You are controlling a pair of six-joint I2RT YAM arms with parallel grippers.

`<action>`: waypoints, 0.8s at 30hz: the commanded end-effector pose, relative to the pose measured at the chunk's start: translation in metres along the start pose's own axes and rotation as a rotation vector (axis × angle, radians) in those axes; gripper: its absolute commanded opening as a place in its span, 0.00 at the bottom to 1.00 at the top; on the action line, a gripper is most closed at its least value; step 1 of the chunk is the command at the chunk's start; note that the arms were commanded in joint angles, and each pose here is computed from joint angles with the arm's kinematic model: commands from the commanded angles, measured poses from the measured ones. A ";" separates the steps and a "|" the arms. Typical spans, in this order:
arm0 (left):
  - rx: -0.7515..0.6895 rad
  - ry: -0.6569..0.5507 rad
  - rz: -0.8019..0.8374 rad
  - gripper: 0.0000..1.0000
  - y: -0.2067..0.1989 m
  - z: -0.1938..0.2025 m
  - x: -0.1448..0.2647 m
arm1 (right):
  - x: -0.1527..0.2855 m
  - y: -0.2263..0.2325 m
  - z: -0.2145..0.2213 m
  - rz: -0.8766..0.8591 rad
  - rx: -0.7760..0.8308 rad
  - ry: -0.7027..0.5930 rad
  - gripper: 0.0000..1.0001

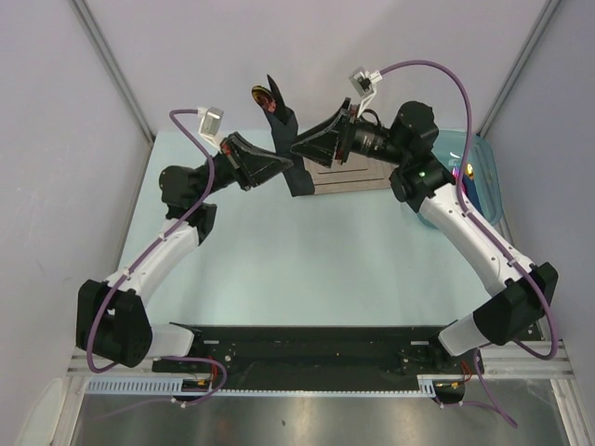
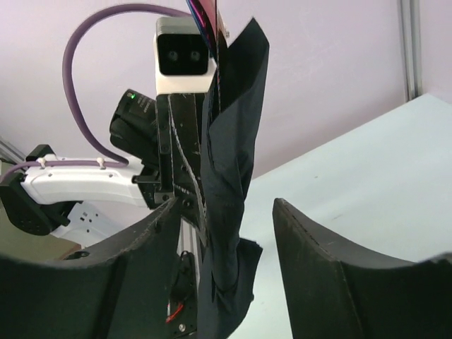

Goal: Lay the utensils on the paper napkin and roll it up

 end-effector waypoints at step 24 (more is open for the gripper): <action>-0.102 -0.084 0.083 0.00 -0.010 -0.028 -0.021 | 0.024 0.006 -0.002 0.017 -0.010 -0.016 0.70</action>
Point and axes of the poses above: each gripper's point midway between its finger pads, its own x axis back along the fingers, its own y axis along the line the jaws close on, z = x × y, the point moved 9 cm from there along x, back along the fingers, and after that the axes turned 9 degrees about x, right-handed, at the moved point
